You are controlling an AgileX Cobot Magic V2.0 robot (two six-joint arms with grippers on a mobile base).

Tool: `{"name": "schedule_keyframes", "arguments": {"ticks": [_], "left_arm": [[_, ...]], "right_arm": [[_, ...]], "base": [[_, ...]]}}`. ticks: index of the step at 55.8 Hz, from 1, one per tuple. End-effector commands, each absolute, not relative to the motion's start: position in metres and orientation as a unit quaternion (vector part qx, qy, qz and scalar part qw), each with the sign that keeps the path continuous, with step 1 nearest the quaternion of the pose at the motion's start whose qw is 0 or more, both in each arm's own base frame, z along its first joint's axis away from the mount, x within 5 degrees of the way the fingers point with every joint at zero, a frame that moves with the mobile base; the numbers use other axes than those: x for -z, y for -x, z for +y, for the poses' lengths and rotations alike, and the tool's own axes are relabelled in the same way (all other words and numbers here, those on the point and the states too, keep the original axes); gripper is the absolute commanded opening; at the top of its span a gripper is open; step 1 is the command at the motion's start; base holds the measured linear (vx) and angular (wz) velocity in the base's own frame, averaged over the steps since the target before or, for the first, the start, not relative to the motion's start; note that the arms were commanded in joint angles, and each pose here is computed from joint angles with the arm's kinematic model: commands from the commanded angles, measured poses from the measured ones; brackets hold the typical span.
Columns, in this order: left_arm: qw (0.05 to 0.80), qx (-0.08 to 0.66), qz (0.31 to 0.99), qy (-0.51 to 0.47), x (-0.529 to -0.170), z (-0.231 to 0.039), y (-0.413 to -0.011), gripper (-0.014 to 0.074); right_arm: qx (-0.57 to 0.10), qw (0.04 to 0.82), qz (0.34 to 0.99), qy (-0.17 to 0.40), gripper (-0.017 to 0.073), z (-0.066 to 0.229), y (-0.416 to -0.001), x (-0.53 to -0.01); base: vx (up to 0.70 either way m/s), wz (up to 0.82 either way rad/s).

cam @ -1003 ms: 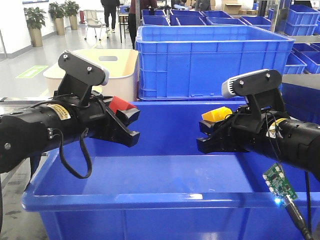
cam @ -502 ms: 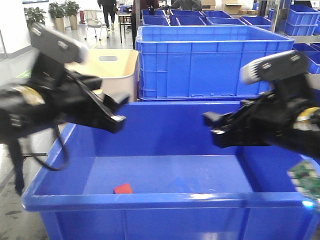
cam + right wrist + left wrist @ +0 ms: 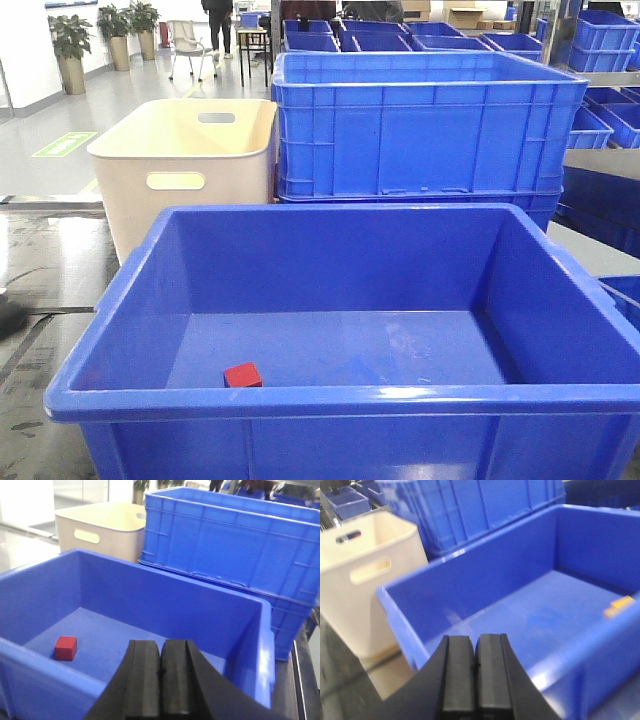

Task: Pick red and yellow blocks into blue bin

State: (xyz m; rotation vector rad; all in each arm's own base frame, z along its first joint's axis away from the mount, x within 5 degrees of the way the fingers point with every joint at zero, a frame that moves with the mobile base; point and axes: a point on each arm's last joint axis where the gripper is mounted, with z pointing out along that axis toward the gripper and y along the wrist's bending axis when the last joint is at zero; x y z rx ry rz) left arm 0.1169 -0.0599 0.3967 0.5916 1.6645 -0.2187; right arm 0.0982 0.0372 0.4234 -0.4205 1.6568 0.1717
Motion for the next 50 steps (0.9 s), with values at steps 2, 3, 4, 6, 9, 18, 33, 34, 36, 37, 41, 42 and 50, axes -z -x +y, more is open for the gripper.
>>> {"name": "schedule_keyframes", "arguments": {"ticks": [2,3,4,6,9,18,33,34,36,37,41,42,50], "left_arm": [[0.665,0.144,0.705,-0.202,-0.385,-0.048,-0.090,-0.0003],[0.664,0.147,0.705,-0.200,-0.380,-0.046,-0.086,-0.0003],[0.663,0.150,0.706,-0.197,-0.377,-0.045,-0.084,-0.0003],[0.665,0.151,0.705,-0.195,-0.368,-0.042,-0.078,-0.0003],[0.672,0.150,0.699,-0.193,-0.359,-0.039,-0.072,-0.0003],[0.681,0.150,0.692,-0.188,-0.345,-0.036,-0.068,0.0000],[0.676,0.150,0.696,-0.190,-0.344,-0.036,-0.068,-0.0001],[0.676,0.150,0.696,-0.190,-0.344,-0.036,-0.068,-0.0001],[0.676,0.150,0.696,-0.190,-0.344,-0.036,-0.068,-0.0001],[0.676,0.150,0.696,-0.190,-0.344,-0.036,-0.068,-0.0001],[0.676,0.150,0.696,-0.190,-0.344,-0.036,-0.068,-0.0001],[0.676,0.150,0.696,-0.190,-0.344,-0.036,-0.068,-0.0001],[0.682,0.134,0.692,-0.194,-0.339,-0.036,-0.070,-0.0001]], "right_arm": [[-0.078,0.709,0.680,0.167,-0.0010,0.028,-0.077,-0.415],[-0.078,0.708,0.682,0.167,-0.0010,0.028,-0.075,-0.409],[-0.079,0.713,0.677,0.166,-0.0010,0.026,-0.072,-0.407],[-0.080,0.716,0.673,0.165,-0.0010,0.025,-0.067,-0.398],[-0.080,0.723,0.666,0.163,-0.0010,0.023,-0.063,-0.386],[-0.080,0.722,0.668,0.163,-0.0010,0.023,-0.062,-0.364],[-0.077,0.689,0.700,0.171,-0.0010,0.024,-0.066,-0.343],[-0.077,0.688,0.701,0.171,-0.0010,0.024,-0.066,-0.343],[-0.077,0.687,0.702,0.172,-0.0010,0.024,-0.066,-0.342],[-0.077,0.687,0.702,0.172,-0.0010,0.024,-0.066,-0.342],[-0.077,0.688,0.701,0.171,-0.0010,0.024,-0.066,-0.342],[-0.077,0.688,0.701,0.171,-0.0010,0.024,-0.066,-0.342],[-0.077,0.688,0.701,0.171,-0.0010,0.024,-0.066,-0.342]], "base": [[0.00,0.00],[0.00,0.00],[0.00,0.00],[0.00,0.00],[0.00,0.00],[0.00,0.00],[0.00,0.00],[0.00,0.00],[0.00,0.00],[0.00,0.00],[0.00,0.00],[0.00,0.00],[0.00,0.00]]}}
